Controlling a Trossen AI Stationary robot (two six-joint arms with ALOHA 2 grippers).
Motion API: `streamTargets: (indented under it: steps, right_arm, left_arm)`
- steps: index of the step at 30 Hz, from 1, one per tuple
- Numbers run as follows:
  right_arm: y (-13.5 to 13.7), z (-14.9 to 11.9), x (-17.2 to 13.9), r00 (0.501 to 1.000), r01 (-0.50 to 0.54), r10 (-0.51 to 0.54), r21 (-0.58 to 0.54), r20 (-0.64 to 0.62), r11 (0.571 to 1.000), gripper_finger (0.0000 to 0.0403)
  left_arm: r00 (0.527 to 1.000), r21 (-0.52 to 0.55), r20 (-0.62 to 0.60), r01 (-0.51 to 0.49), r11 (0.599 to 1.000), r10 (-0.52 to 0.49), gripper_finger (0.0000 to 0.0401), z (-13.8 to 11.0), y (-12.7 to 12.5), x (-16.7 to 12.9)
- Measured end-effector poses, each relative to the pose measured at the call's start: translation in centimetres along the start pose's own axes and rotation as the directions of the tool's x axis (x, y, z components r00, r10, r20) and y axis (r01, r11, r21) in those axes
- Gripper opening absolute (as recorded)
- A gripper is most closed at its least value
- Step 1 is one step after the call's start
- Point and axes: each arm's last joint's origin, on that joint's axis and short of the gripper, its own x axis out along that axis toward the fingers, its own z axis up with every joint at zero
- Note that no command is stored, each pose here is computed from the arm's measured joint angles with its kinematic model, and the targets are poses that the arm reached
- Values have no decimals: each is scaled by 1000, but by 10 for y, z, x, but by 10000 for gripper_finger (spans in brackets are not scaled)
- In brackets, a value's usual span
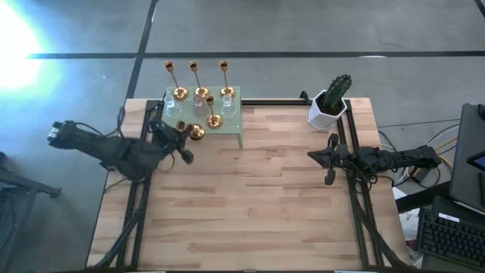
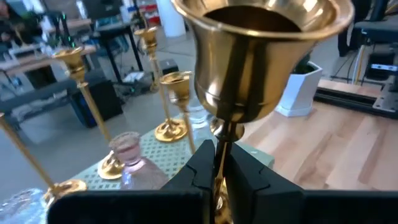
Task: Pick & Place candle stick holders
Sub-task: Put the golden candle holder on the shelf
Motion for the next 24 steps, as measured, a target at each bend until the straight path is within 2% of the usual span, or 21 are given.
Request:
streamTargets:
  steps: [12, 24]
  right_arm:
    - [0, 0, 0, 1000, 0, 0, 0, 0, 1000, 8]
    - [0, 0, 0, 1000, 0, 0, -1, 0, 1000, 8]
  left_arm:
    - [992, -51, -119, -43, 998, 36, 19, 21, 38, 13]
    - [970, -48, -231, -95, 994, 82, 19, 19, 57, 32]
